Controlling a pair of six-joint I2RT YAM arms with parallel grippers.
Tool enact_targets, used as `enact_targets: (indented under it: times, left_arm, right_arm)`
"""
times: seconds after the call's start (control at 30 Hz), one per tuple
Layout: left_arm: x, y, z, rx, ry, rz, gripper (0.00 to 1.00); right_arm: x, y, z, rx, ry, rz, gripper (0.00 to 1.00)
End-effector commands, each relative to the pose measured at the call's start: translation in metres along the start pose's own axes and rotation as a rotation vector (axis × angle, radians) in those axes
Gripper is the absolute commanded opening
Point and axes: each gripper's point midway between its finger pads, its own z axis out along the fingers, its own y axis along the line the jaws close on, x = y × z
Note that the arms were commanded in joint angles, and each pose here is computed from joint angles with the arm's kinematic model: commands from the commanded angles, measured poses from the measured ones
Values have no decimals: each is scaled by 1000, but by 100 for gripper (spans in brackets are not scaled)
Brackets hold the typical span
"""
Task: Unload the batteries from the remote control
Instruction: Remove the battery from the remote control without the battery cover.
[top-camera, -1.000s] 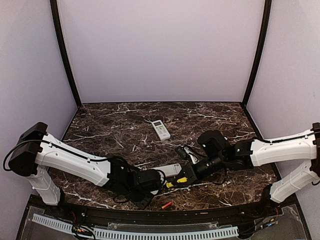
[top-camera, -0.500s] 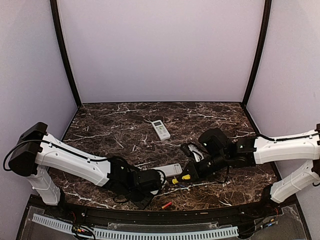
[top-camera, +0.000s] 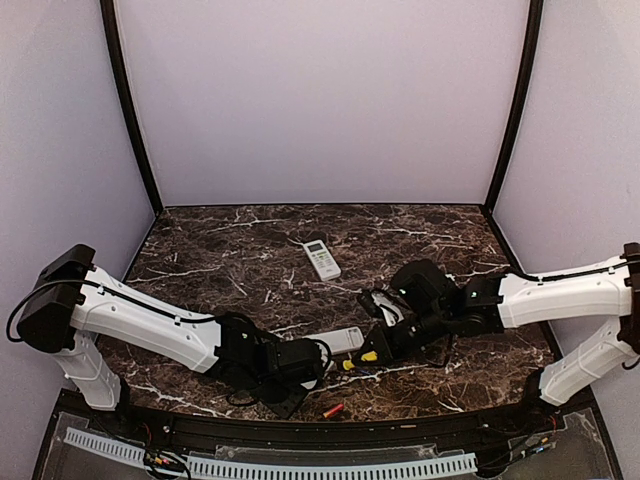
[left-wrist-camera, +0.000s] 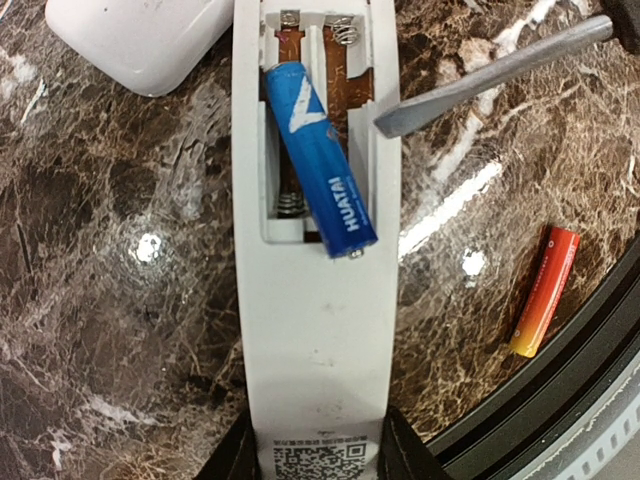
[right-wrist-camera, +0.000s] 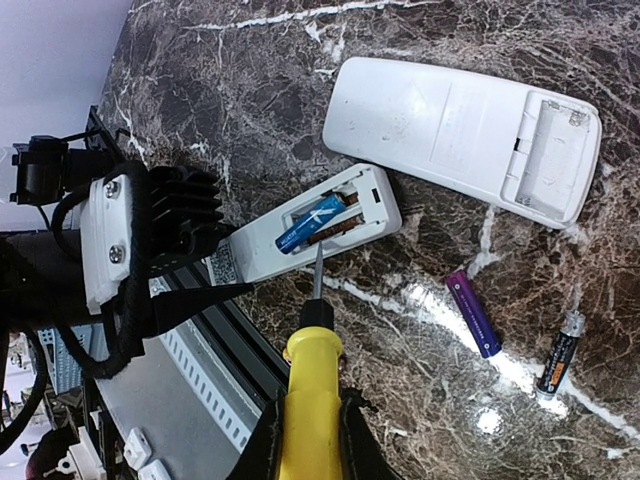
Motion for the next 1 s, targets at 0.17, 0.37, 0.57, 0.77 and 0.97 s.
enact_targets:
  times: [0.17, 0.37, 0.57, 0.77, 0.97]
  left_arm:
    - [4, 12, -1, -57, 14, 6, 29]
    - [3, 11, -1, -56, 12, 5, 29]
    - [3, 11, -1, -55, 12, 5, 28]
    - [2, 11, -2, -53, 9, 5, 28]
    - [2, 11, -3, -51, 7, 5, 28]
  right_arm:
    - [-17, 7, 5, -18, -43, -29, 0]
    - [-15, -5, 11, 60, -27, -31, 0]
    - [-17, -7, 22, 70, -40, -26, 0]
    - [-25, 3, 20, 7, -93, 7, 0]
    - [-31, 10, 18, -56, -151, 43, 0]
